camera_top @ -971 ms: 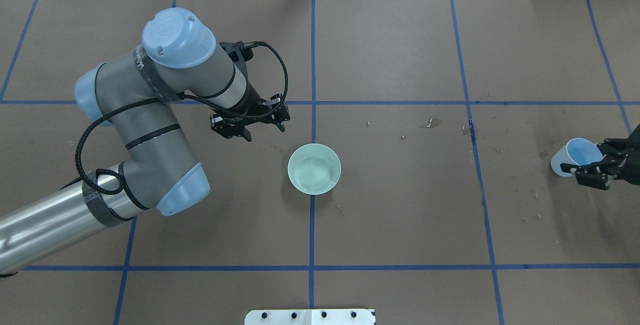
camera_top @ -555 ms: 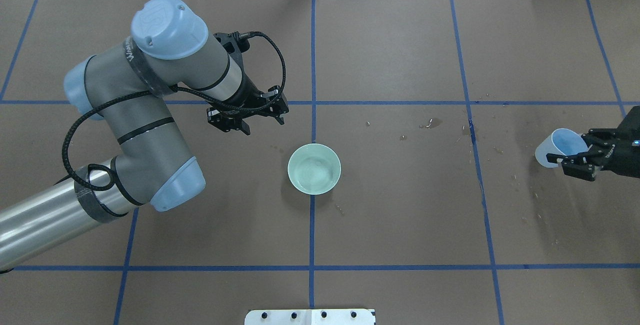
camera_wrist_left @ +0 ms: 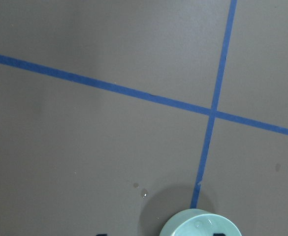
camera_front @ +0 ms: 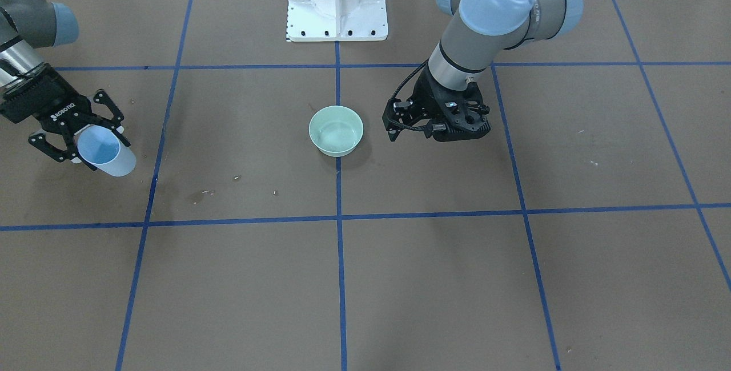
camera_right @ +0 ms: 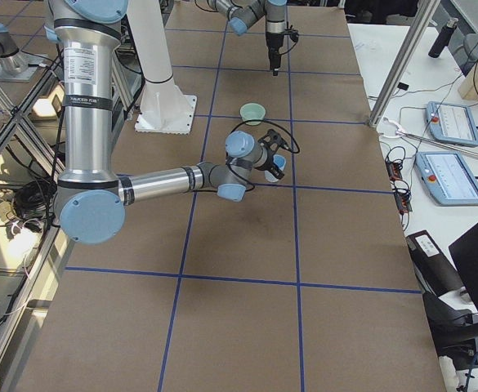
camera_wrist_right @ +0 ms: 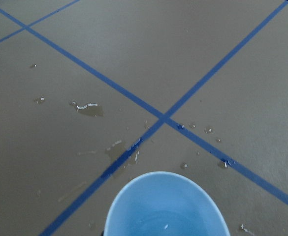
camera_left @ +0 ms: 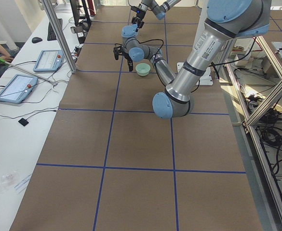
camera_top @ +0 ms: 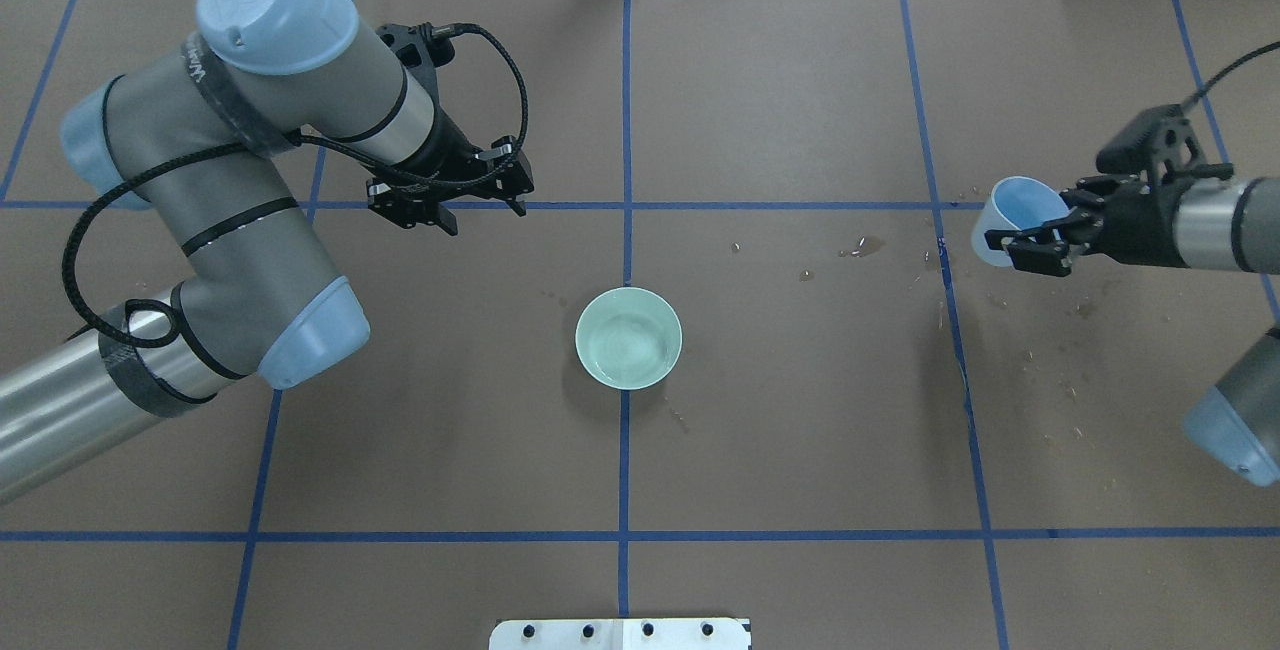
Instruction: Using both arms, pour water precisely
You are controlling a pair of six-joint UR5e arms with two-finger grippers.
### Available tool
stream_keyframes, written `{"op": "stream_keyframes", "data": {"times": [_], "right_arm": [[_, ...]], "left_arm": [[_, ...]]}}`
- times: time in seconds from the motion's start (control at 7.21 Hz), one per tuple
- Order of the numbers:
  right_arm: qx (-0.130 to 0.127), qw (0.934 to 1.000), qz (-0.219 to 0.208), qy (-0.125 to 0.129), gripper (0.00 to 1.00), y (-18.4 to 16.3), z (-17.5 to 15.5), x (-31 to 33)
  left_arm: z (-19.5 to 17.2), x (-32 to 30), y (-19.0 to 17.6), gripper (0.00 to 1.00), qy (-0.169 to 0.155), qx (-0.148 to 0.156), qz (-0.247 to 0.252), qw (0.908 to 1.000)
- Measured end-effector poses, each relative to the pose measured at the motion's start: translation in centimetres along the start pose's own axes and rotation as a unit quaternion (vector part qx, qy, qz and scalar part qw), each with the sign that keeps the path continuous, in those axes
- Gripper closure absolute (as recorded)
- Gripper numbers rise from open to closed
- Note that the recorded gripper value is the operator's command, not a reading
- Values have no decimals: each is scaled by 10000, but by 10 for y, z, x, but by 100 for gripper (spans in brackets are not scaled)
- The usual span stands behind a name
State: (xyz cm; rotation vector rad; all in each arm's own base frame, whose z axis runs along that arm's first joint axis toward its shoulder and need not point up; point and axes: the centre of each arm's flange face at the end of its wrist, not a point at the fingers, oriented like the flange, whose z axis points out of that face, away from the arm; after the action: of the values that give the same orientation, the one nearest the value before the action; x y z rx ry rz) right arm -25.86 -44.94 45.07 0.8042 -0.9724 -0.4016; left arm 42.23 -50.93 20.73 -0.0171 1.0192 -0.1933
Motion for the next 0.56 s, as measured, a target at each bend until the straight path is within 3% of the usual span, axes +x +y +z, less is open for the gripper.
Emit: {"op": "stream_keyframes", "data": {"times": [0.28,0.56], "right_arm": [[-362,9991,-101,205,55,-71,36,-96],[-991,9936,-260,482,55,-128,56,-209]], "left_arm": [[-8,-45,-31,22,-197,136,320,9992],[-12,-77,-49,22,-316,118,443,9984]]}}
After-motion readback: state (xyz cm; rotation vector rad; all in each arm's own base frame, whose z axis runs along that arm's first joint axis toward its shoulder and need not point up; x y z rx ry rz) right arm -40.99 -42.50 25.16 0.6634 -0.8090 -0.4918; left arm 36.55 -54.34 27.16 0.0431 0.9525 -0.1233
